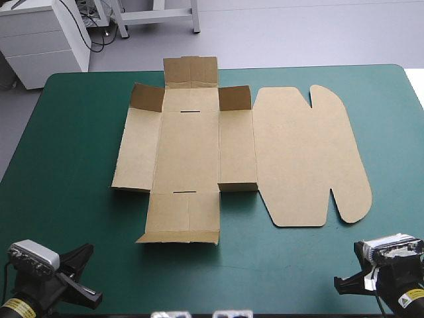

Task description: Fold the box

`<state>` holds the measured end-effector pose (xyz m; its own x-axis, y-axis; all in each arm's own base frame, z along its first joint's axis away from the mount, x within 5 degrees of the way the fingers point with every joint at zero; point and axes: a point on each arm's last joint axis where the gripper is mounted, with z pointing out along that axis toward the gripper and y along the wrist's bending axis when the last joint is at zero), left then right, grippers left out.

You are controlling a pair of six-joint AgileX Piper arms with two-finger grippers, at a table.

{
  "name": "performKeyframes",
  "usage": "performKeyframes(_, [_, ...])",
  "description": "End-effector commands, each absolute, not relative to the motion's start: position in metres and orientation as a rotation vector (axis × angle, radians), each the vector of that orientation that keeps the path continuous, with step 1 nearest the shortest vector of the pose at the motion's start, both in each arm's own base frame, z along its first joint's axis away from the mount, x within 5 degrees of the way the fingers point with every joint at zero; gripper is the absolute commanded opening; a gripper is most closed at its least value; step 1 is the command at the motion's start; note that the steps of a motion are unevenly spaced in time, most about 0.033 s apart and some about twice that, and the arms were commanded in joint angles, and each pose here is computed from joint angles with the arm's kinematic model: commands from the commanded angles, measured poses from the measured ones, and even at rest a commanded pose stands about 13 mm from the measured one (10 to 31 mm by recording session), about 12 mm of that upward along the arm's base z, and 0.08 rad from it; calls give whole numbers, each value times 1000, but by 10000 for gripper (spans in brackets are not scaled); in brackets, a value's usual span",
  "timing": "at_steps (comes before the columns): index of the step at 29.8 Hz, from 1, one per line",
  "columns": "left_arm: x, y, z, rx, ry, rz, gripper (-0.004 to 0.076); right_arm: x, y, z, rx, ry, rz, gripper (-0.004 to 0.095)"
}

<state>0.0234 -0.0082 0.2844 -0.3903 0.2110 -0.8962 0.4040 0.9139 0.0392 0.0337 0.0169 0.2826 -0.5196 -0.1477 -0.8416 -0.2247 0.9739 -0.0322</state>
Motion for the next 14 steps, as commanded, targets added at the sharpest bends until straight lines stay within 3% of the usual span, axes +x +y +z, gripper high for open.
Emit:
performKeyframes(1, [26,-10,320,416,1877,-251,-8,38,16,295,-253,2060,87,-19])
performKeyframes(7, [50,-20,374,424,1913,-236,-8,38,16,295,-253,2060,87,-19])
performKeyframes(14, [122,-52,412,466,2032,-205,-8,38,16,295,-253,2060,87,-19])
